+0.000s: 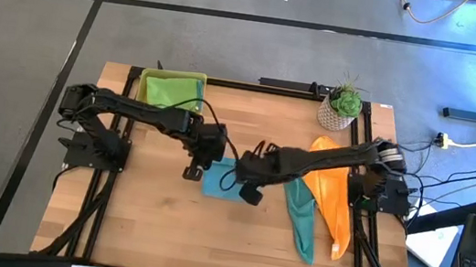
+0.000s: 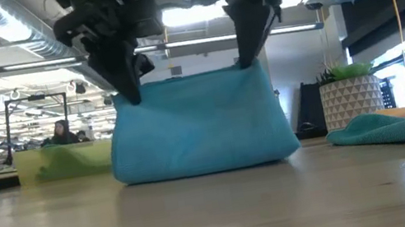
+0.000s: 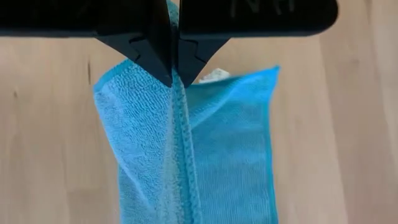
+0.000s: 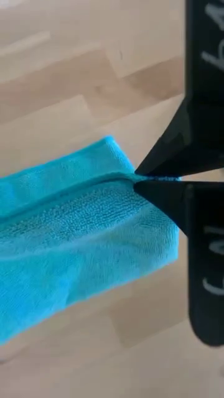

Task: Fold microfiber towels
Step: Fold the left blue towel, then put the folded blue towel into the yellow bin

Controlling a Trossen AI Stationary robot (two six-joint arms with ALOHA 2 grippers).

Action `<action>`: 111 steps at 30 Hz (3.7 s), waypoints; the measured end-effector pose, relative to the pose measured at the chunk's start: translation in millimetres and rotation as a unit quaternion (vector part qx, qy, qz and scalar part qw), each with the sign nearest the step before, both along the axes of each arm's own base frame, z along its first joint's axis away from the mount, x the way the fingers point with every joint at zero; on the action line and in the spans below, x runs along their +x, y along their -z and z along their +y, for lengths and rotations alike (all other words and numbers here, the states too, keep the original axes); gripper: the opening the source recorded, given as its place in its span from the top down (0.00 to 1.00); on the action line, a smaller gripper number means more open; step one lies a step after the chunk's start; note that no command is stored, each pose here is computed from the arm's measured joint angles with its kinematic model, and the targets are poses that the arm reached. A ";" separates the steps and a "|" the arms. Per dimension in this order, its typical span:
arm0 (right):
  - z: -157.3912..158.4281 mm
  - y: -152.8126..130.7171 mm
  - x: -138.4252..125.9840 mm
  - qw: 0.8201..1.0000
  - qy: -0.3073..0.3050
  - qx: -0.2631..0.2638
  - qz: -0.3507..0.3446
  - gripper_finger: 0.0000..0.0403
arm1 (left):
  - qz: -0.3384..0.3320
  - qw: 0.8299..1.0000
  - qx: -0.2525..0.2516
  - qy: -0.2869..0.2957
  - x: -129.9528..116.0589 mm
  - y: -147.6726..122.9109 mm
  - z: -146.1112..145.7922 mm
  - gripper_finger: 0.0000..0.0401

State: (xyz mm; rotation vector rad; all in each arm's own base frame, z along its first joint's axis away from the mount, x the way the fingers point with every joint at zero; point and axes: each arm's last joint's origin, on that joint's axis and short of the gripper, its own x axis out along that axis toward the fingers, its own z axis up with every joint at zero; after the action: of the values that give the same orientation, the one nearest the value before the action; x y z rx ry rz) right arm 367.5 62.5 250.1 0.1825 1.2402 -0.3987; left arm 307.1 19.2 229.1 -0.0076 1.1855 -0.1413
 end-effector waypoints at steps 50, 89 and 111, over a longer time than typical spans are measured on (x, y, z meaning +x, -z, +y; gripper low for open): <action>-108.3 68.6 -0.3 0.997 -0.051 0.032 -0.038 0.84 | 0.062 0.991 0.103 -0.064 4.3 45.7 47.8 0.86; -100.8 100.7 -90.0 0.862 0.268 0.382 -0.198 0.43 | -0.190 0.846 -0.290 -0.404 -79.3 -9.9 -8.7 0.78; -106.1 164.4 -56.8 0.849 0.309 0.365 -0.225 0.44 | -0.170 0.839 -0.352 -0.378 -85.4 -22.2 -40.3 0.78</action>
State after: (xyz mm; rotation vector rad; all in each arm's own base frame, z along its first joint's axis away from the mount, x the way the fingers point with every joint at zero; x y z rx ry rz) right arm 310.6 -43.6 85.7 1.2874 0.7821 -0.3815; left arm 221.7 -21.1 251.3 -1.0535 0.6471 0.1282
